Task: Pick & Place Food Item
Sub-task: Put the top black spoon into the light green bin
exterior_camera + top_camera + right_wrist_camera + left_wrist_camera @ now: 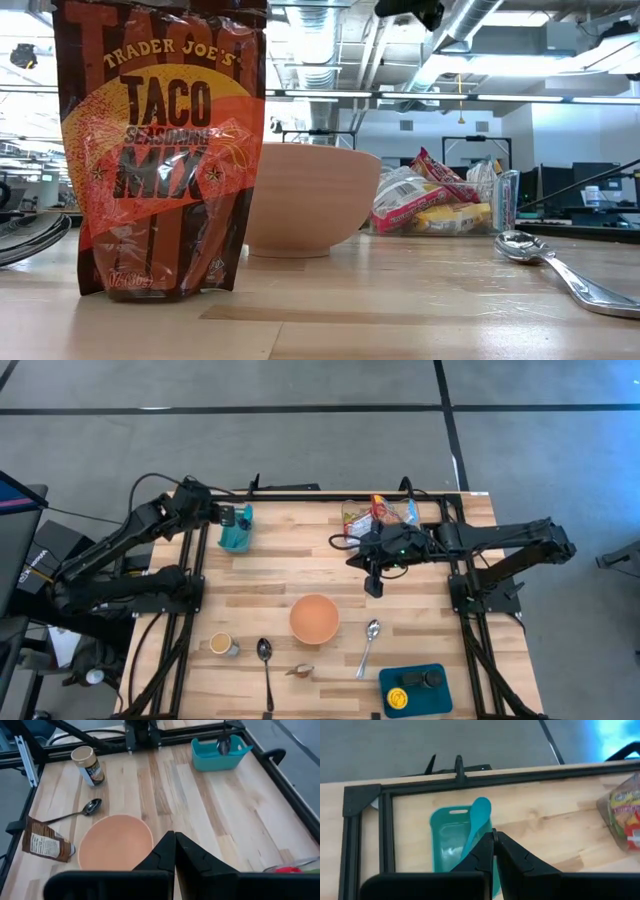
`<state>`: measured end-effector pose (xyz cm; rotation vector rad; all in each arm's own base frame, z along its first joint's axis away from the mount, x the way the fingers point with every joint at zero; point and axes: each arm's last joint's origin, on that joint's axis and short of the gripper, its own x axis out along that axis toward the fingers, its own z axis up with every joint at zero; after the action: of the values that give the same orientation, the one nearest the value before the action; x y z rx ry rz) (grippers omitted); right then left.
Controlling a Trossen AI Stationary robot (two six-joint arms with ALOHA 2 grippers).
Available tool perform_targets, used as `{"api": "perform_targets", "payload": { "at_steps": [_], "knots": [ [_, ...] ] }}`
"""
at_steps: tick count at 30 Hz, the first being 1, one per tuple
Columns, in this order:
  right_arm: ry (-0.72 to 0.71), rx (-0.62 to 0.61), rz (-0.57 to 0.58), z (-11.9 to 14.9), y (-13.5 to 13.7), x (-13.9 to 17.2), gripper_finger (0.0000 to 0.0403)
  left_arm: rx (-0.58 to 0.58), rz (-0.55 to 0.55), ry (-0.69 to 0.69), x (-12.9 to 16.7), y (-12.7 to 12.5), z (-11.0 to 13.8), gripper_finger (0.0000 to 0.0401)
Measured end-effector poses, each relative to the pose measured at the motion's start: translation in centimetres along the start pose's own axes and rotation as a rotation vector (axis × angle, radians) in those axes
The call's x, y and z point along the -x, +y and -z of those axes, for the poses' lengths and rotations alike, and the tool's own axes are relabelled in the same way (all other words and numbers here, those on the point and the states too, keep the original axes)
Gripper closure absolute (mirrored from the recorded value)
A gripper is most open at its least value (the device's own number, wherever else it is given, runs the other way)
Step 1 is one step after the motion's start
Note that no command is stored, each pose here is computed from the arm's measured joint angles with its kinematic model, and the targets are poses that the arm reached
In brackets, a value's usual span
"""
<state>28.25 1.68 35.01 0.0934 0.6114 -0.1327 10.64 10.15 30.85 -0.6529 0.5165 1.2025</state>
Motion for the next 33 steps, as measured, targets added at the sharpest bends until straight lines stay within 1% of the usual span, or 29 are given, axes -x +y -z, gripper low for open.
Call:
{"api": "perform_targets", "payload": {
  "at_steps": [4,8,16,19,23,25,33],
  "knots": [
    [0.0,-0.004,0.0,0.4,0.0,-0.5,0.0403,0.059,-0.012,-0.041,0.1,0.1,-0.3,0.0397],
    [-0.006,-0.005,-0.001,0.5,0.0,-0.6,0.0403,0.092,-0.027,-0.081,0.0,0.1,-0.6,0.0399],
    [-0.016,-0.007,-0.003,0.4,0.0,-0.6,0.0403,0.218,-0.078,-0.154,0.1,0.2,-0.9,0.0398],
    [-0.02,-0.007,-0.004,0.4,0.1,-0.6,0.0403,0.246,-0.063,-0.165,-0.3,0.1,-0.6,0.0397],
    [-0.021,-0.007,-0.004,0.3,0.1,-0.6,0.0403,0.301,-0.036,-0.178,-1.0,0.4,0.5,0.0397],
    [-0.021,-0.007,-0.004,0.3,0.0,-0.6,0.0403,0.31,-0.019,-0.178,-1.3,0.5,1.2,0.0398],
    [-0.022,-0.016,0.013,0.3,-0.5,-0.7,0.0403,0.432,0.049,-0.225,-1.1,1.5,2.5,0.0398]
  ]
}}
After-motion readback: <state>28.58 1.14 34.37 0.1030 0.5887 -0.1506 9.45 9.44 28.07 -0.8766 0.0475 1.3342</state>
